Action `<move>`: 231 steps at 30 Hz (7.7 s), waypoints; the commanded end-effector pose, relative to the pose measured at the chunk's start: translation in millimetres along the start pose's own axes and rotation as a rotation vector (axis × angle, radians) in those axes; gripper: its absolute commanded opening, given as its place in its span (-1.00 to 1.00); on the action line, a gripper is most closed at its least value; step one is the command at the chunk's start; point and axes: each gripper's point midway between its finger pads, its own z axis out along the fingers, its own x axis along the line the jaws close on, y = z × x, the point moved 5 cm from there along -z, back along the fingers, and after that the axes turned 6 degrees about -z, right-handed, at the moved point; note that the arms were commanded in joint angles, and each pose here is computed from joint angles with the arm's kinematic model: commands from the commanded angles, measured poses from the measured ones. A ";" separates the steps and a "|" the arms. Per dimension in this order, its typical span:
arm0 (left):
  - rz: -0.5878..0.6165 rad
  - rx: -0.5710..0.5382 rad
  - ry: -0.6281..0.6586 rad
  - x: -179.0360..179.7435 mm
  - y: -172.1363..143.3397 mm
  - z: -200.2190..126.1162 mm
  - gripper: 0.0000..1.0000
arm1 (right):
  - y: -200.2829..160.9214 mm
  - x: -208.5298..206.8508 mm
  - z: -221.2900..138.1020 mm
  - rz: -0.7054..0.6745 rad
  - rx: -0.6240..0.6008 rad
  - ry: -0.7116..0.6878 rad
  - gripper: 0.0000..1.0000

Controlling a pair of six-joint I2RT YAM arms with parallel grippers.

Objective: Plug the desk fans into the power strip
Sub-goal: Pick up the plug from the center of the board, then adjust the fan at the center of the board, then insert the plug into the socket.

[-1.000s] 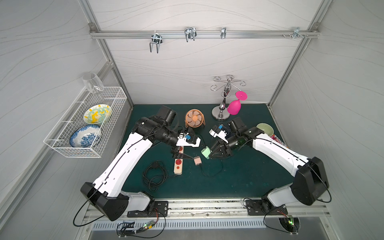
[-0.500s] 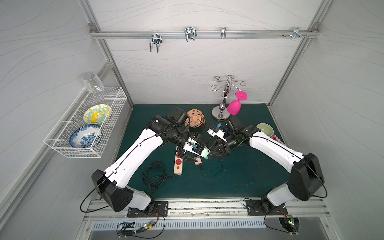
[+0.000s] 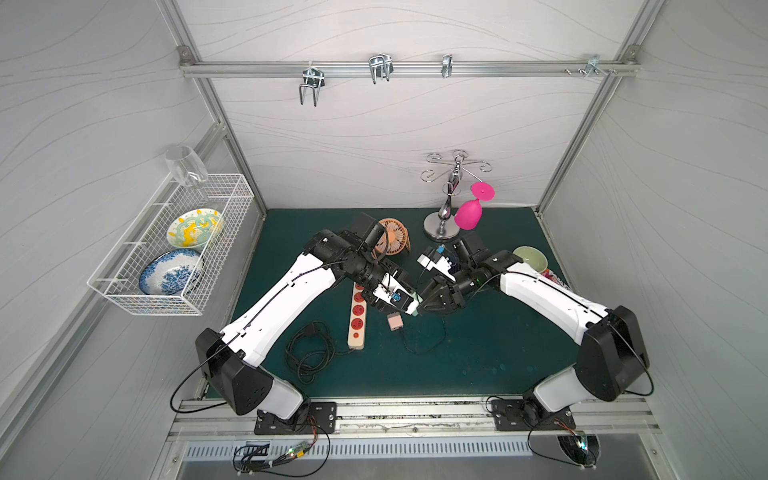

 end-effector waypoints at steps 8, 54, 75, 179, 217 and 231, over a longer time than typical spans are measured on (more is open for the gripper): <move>-0.003 -0.029 -0.023 -1.9 6.7 3.6 -0.06 | 10.1 5.9 -7.8 -0.034 -0.041 0.017 -1.00; -0.647 0.393 0.261 1.6 -101.9 -24.3 -0.96 | -41.4 -89.2 -242.5 0.548 -0.274 -1.503 0.96; -0.922 0.518 0.408 14.2 -163.3 -63.8 -1.00 | -74.2 -131.1 -203.9 0.803 -0.387 -1.249 0.51; -0.778 1.009 -0.209 -9.4 -276.5 65.0 -1.00 | -103.7 5.3 -196.8 0.360 -0.238 -1.546 0.98; -0.839 0.967 -0.336 -19.3 -302.5 104.7 -1.00 | -105.1 2.9 -197.9 0.364 -0.238 -1.555 0.99; -0.813 0.948 -0.284 -22.2 -299.4 106.6 -1.00 | -109.3 6.5 -207.3 0.435 -0.293 -1.643 0.99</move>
